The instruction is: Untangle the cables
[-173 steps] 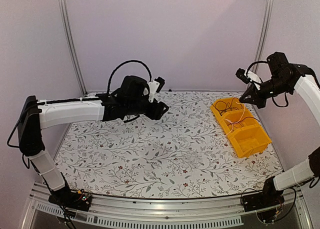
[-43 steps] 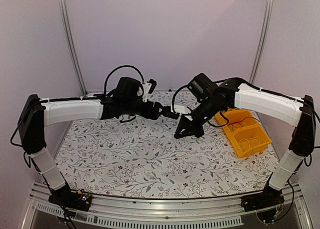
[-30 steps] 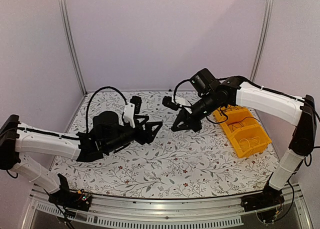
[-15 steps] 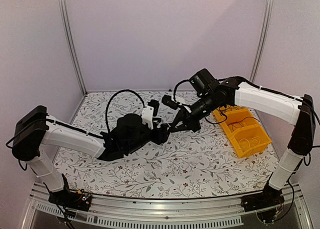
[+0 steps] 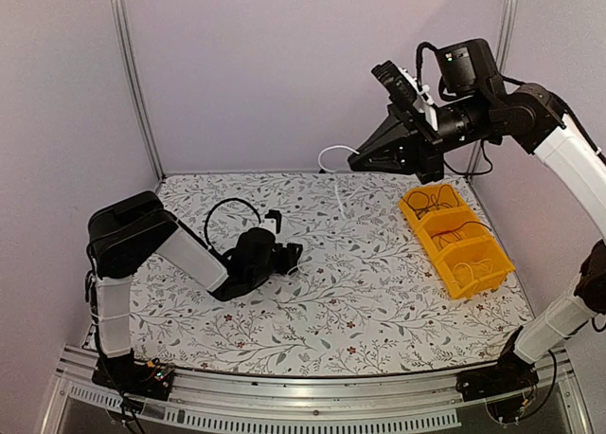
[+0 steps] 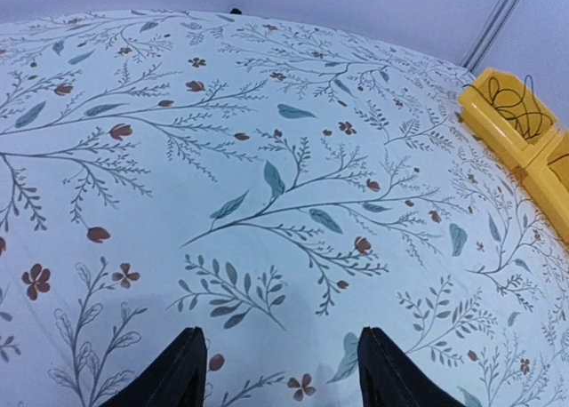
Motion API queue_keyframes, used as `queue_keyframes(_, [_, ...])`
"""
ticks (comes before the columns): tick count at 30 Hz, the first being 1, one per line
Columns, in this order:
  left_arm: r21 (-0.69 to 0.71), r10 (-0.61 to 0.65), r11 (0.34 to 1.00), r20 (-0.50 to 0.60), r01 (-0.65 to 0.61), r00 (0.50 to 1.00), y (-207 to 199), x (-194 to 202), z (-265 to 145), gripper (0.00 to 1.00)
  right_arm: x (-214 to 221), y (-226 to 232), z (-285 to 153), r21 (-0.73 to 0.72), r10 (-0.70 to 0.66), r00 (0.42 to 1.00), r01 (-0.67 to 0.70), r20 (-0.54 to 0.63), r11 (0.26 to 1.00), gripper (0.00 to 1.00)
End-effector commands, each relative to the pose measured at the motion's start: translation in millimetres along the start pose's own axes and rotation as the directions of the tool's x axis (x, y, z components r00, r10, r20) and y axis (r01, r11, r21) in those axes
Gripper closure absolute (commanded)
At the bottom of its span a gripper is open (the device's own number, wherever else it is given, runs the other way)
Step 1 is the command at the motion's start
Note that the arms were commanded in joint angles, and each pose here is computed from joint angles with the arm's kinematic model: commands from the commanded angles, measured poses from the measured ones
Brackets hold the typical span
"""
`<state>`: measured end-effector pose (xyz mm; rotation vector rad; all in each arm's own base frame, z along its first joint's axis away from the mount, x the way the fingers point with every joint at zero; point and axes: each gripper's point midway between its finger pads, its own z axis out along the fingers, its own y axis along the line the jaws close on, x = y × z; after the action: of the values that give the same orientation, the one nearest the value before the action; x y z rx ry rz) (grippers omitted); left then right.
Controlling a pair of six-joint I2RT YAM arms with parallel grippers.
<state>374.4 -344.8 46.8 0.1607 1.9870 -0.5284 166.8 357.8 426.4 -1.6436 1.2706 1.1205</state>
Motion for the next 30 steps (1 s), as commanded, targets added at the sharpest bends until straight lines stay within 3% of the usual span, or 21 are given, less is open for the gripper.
queue_keyframes(1, [0.033, -0.055, 0.998, 0.001, 0.054, 0.999, 2, -2, -9, 0.41, 4, -1, -15, 0.043, -0.01, 1.0, 0.01, -0.015, 0.999, 1.0])
queue_keyframes(11, [-0.009, 0.042, 0.999, -0.021, -0.042, 0.999, 14, -14, -42, 0.39, 61, -33, 2, 0.105, 0.079, 0.993, -0.07, -0.089, 0.992, 1.0])
queue_keyframes(17, [-0.072, 0.138, 0.987, -0.039, -0.141, 0.99, 29, -18, -58, 0.39, 66, -40, 0, 0.14, 0.083, 0.991, -0.068, -0.101, 0.988, 1.0])
queue_keyframes(25, [-0.246, 0.194, 0.94, -0.183, -0.236, 0.964, 78, 15, -57, 0.44, 20, -46, -62, 0.329, -0.02, 0.995, 0.051, -0.096, 0.943, 1.0])
queue_keyframes(30, [-0.32, 0.188, 0.906, -0.28, -0.276, 0.941, 103, 39, -55, 0.47, -35, -45, -111, 0.494, -0.146, 0.984, 0.179, -0.105, 0.851, 1.0])
